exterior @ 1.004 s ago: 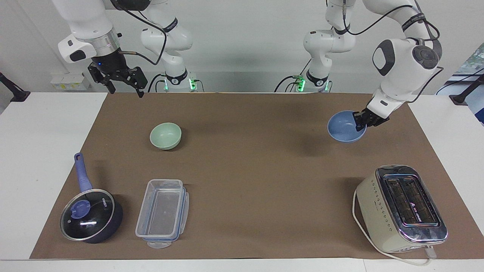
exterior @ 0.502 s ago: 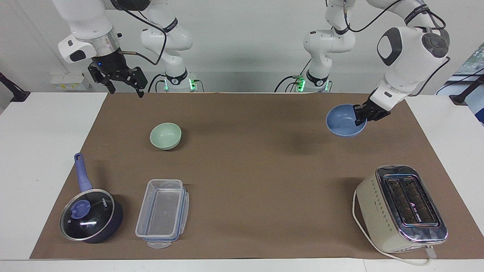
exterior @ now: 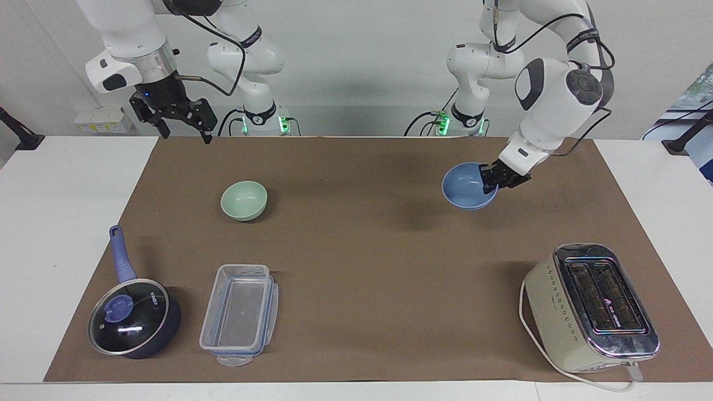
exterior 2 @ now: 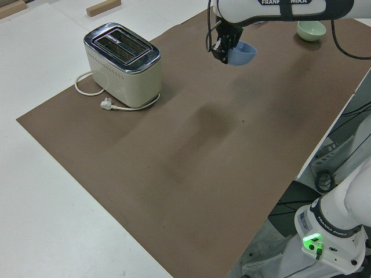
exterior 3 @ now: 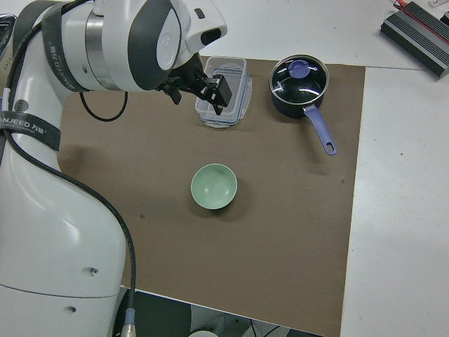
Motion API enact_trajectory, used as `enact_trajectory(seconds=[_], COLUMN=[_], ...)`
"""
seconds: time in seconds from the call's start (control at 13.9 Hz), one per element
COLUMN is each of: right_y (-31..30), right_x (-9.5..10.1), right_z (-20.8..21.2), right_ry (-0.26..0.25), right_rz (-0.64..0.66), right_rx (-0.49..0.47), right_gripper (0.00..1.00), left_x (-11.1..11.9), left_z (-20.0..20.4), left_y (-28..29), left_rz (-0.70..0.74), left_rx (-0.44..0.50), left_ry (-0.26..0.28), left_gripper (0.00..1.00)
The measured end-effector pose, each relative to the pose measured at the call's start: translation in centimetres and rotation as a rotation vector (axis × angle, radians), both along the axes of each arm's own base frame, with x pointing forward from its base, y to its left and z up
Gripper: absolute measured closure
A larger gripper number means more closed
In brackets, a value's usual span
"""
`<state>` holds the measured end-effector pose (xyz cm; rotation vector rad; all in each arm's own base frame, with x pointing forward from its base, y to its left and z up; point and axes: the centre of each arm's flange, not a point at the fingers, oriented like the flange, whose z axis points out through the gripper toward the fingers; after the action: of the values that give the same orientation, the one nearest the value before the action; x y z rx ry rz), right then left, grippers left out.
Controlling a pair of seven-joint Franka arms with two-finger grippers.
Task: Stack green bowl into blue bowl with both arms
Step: 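Drag the blue bowl with the left gripper toward the table center, then release the blue bowl and return the left gripper to rest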
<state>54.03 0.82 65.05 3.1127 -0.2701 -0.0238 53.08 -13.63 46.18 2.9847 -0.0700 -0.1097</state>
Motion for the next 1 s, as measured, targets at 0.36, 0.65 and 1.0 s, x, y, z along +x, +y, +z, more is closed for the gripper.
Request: enact_trajectory(seconds=[0.36, 0.65, 1.0], right_y=[0.0, 0.0, -0.2], right_x=[0.0, 0.0, 0.0], right_z=[0.0, 0.0, 0.0], right_ry=[0.000, 0.000, 0.000], right_rz=[0.000, 0.000, -0.004], right_rx=[0.000, 0.000, 0.000], right_gripper=[0.00, 0.00, 0.00], left_x=[-1.1, -3.9, -7.6], left_z=[-5.0, -8.7, -12.3], left_y=[-9.1, -14.8, -19.1], left_rz=[0.029, 0.018, -0.010], left_rx=[0.007, 0.002, -0.013], left_ry=[-0.016, -0.025, -0.021], left_gripper=[0.88, 0.88, 0.88])
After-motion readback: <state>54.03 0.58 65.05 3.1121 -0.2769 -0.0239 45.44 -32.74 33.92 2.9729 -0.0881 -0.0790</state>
